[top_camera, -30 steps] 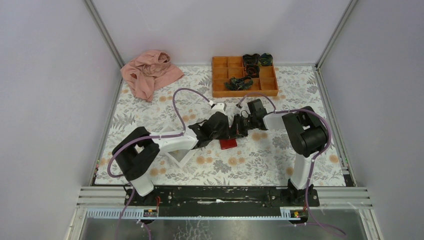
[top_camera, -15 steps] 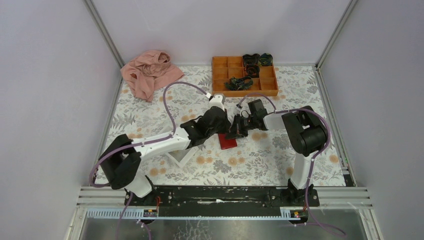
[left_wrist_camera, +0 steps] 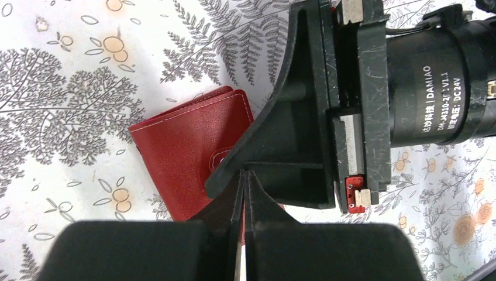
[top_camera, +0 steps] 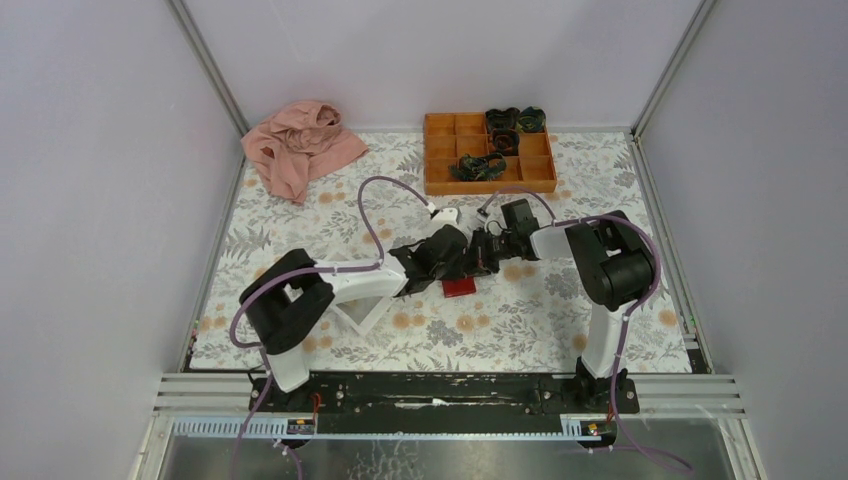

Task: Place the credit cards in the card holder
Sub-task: Close the card holder at the center of the board.

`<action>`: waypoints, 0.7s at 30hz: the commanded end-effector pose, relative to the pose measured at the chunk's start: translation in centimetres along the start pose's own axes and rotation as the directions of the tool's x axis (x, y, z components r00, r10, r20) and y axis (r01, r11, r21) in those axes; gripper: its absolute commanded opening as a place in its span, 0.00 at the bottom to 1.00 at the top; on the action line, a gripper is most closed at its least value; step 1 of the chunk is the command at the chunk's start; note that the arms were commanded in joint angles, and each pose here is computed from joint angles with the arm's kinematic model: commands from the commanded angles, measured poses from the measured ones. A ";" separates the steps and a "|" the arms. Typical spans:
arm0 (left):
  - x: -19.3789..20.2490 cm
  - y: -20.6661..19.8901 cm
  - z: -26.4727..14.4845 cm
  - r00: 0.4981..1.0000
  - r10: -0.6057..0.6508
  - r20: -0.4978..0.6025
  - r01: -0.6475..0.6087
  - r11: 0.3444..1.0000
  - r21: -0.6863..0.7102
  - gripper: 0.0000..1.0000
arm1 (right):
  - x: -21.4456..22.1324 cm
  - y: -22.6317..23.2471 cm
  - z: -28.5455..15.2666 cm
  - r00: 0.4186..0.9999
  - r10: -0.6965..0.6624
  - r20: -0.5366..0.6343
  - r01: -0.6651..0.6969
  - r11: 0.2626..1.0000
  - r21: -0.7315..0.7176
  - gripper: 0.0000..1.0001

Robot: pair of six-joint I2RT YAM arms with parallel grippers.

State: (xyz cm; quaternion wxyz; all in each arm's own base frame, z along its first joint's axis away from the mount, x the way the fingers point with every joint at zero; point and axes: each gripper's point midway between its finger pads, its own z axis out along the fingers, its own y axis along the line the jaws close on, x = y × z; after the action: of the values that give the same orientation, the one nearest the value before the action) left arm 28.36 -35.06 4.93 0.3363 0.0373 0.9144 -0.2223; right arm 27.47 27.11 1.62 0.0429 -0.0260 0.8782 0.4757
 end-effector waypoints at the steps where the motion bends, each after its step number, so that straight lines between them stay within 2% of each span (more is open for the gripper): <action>1: 5.1 0.3 1.7 0.991 -0.003 -0.135 0.004 1.000 0.008 0.00 | 2.9 -6.2 0.7 0.994 0.104 -0.025 -0.096 0.969 0.226 0.09; 7: 0.3 -1.1 -0.3 1.000 0.029 0.004 -0.029 0.999 0.020 0.00 | 2.6 -6.1 0.7 0.995 0.100 -0.022 -0.093 0.970 0.226 0.09; 12: -4.1 -1.6 -3.6 0.987 -0.026 0.156 0.022 0.999 0.025 0.03 | 2.3 -5.5 0.5 0.996 0.084 -0.022 -0.077 0.974 0.214 0.12; 13: -4.5 -1.5 -4.1 0.984 -0.034 0.175 0.031 0.999 0.022 0.05 | 2.1 -5.3 0.5 0.997 0.075 -0.020 -0.069 0.976 0.208 0.14; 16: -4.6 -0.7 -4.6 0.980 -0.045 0.195 0.046 0.999 0.002 0.07 | 1.6 -4.1 0.2 0.999 0.045 -0.016 -0.042 0.984 0.176 0.31; 19: -4.4 -0.1 -4.7 0.979 -0.054 0.199 0.058 0.998 -0.017 0.07 | 1.2 -2.7 0.0 1.000 0.021 -0.011 -0.019 0.990 0.142 0.38; 21: -4.2 0.2 -4.7 0.978 -0.056 0.199 0.062 0.998 -0.023 0.07 | 0.9 -2.1 -0.2 1.000 0.012 -0.005 -0.011 0.992 0.126 0.39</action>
State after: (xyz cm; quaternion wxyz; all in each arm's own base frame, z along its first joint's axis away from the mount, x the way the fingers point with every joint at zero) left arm 28.74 -34.00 11.99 0.4125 0.0015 0.8764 -0.2484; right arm 27.71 27.34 2.77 0.0463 -0.0327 0.8727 0.4850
